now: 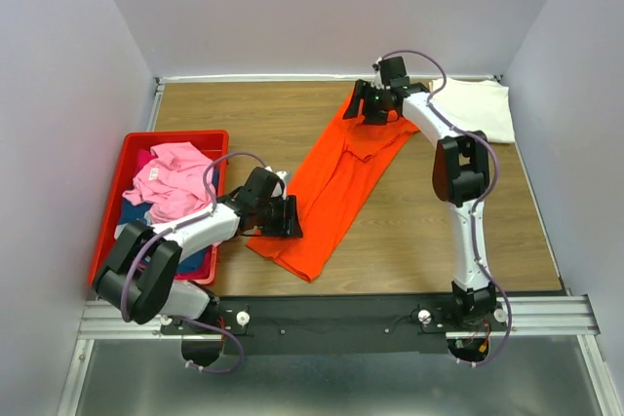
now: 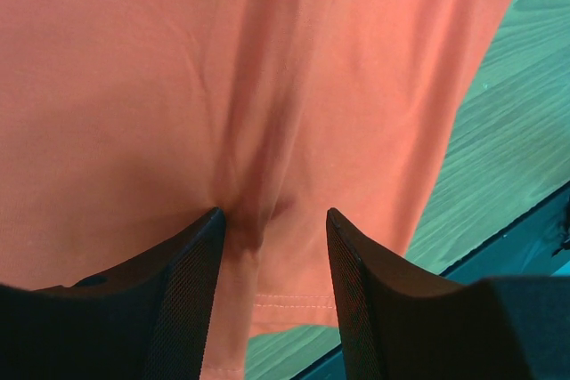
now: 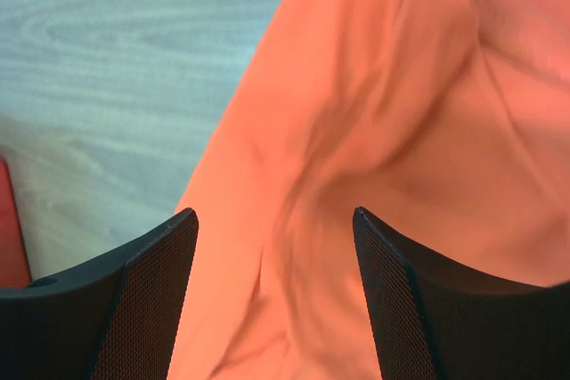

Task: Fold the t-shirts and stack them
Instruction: Fold the tshirt

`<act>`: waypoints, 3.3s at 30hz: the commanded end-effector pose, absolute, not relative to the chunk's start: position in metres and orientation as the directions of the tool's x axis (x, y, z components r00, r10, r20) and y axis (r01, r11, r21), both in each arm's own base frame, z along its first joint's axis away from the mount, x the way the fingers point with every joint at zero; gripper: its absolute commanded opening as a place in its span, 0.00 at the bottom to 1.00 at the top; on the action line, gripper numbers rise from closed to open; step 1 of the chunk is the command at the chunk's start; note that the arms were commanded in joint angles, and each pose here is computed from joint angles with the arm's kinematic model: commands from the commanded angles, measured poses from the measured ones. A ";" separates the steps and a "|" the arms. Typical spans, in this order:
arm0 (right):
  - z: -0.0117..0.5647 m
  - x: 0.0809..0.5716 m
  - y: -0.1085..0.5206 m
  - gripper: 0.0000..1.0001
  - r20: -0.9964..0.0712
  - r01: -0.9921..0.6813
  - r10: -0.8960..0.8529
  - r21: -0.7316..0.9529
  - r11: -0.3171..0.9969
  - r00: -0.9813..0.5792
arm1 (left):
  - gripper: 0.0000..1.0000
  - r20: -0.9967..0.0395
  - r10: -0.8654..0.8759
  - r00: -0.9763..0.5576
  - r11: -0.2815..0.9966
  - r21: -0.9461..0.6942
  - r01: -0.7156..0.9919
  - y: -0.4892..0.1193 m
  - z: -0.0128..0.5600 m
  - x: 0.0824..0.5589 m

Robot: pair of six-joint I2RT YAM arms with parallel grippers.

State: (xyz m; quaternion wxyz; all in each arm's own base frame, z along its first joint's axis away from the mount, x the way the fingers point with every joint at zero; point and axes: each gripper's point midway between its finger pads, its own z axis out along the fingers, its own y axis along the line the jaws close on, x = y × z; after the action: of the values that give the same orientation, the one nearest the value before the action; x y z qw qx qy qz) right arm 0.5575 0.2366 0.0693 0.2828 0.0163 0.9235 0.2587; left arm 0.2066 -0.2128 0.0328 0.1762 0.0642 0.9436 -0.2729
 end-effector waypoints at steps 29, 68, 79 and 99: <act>-0.041 0.571 0.249 0.78 -0.442 -0.146 0.088 0.470 0.871 -0.893 | 0.57 -0.295 0.406 -0.865 0.546 -0.681 0.488 -0.269 0.006 0.174; 0.075 0.325 0.213 0.85 -0.329 -0.081 0.046 0.362 0.929 -0.943 | 0.58 -0.576 0.009 -0.817 0.864 -0.406 0.296 -0.234 0.077 0.260; 0.063 0.205 0.214 0.84 -0.270 -0.022 0.057 0.281 0.959 -0.961 | 0.57 -0.523 -0.079 -0.849 0.914 -0.378 0.148 -0.203 0.063 0.234; 0.031 0.158 0.216 0.57 -0.239 0.036 0.088 0.214 0.976 -0.967 | 0.57 -0.495 -0.107 -0.862 0.921 -0.375 0.102 -0.192 0.052 0.202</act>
State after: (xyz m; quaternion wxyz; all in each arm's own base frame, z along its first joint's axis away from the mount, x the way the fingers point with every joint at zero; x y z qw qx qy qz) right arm 0.1523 0.2231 0.0409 0.1089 0.0049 0.9851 0.1327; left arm 0.2083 -0.2014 0.0535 0.2569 0.0091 0.9430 -0.2112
